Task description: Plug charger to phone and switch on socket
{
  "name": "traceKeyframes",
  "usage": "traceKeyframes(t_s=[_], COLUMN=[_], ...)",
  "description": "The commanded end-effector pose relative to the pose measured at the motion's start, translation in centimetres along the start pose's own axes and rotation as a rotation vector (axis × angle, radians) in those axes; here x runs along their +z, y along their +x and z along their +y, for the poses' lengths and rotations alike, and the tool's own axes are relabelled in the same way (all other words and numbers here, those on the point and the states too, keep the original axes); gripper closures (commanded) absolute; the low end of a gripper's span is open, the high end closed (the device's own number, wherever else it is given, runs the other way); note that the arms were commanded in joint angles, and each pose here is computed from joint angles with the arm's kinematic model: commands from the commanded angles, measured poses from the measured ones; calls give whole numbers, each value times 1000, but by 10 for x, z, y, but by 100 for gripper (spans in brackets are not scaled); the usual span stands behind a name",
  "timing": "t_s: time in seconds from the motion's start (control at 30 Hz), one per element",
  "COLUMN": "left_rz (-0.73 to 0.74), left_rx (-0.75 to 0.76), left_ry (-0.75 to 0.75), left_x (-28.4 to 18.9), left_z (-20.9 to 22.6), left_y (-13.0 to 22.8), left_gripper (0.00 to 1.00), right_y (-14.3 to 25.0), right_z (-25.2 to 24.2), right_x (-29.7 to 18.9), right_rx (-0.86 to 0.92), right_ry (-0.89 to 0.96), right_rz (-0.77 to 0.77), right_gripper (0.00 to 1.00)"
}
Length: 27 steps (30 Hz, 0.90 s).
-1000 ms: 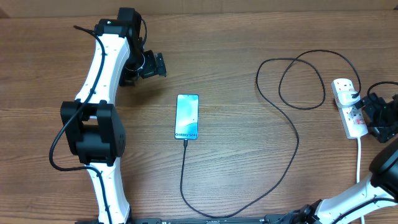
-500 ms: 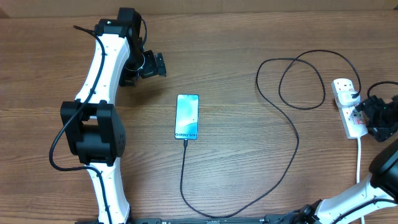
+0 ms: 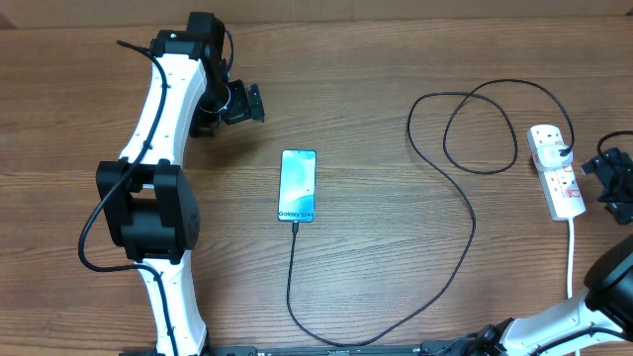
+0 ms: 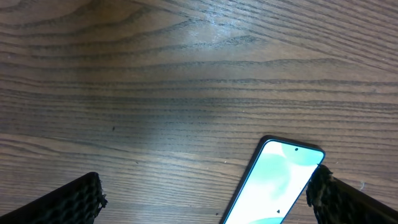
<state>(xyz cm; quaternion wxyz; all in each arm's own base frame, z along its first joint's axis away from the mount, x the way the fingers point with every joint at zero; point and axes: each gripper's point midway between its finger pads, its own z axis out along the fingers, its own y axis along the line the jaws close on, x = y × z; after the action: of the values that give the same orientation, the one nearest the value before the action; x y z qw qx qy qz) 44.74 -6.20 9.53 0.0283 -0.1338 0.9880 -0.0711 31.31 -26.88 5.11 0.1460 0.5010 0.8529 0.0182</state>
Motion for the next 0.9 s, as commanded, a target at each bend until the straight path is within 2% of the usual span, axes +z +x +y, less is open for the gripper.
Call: traceKeyframes(t_s=[0.0, 0.2, 0.4, 0.87], left_rz=[-25, -25, -25, -25], left_rx=[6, 6, 6, 6], left_ry=[3, 3, 3, 3], left_x=[-8, -8, -8, -8], left_z=[-2, -2, -2, -2], left_y=[-4, -4, -4, -4], left_gripper=[0, 0, 0, 0], right_y=[-1, 0, -7, -10], right_z=[3, 3, 5, 19], right_x=[-7, -7, -7, -5], right_rx=[5, 8, 3, -37], right_ry=[-9, -7, -17, -36], right_rz=[-14, -12, -39, -68], right_gripper=[24, 28, 19, 18])
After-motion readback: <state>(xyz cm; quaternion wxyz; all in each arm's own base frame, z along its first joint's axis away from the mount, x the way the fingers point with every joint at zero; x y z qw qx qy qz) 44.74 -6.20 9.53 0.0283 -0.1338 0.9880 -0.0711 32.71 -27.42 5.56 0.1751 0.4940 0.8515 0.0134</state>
